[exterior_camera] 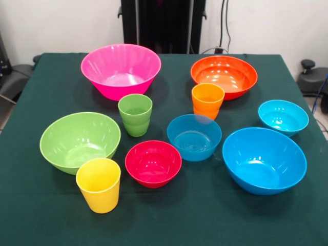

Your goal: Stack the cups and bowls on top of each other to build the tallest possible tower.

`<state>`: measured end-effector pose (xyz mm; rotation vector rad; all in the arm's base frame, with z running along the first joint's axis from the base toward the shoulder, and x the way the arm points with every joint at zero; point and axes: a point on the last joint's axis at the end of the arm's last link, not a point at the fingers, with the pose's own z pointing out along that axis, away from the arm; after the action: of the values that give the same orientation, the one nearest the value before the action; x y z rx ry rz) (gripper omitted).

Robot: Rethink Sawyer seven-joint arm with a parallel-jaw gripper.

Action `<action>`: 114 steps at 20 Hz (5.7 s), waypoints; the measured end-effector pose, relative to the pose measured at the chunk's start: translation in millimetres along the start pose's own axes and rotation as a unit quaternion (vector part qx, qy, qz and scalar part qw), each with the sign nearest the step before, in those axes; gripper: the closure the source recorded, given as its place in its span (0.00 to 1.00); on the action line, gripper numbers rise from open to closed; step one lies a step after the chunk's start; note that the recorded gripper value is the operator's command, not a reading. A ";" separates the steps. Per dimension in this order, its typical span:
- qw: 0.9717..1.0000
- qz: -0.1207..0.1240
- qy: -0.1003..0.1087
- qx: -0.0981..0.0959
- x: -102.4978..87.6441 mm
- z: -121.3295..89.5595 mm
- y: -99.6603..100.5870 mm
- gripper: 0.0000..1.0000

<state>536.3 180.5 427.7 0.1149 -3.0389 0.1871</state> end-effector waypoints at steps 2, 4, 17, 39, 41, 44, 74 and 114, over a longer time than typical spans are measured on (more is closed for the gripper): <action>1.000 0.001 -0.023 -0.007 -1.2 -5.2 3.7 0.00; 0.999 0.002 -0.046 -0.013 -6.7 -0.9 5.2 0.00; 0.991 0.007 -0.123 -0.047 -38.0 98.3 14.9 0.00; 0.995 0.051 -0.038 -0.073 -21.9 234.1 -21.3 0.00; 0.995 0.056 -0.030 -0.071 -13.5 228.2 -27.4 0.00; 0.996 0.068 -0.012 -0.059 5.6 196.9 -41.9 0.00; 0.989 0.140 -0.040 -0.040 54.9 80.4 -95.6 0.00; 0.985 0.108 -0.123 -0.047 79.2 -49.2 -52.3 0.00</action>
<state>466.3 129.5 490.3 -0.2159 -3.2963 0.0477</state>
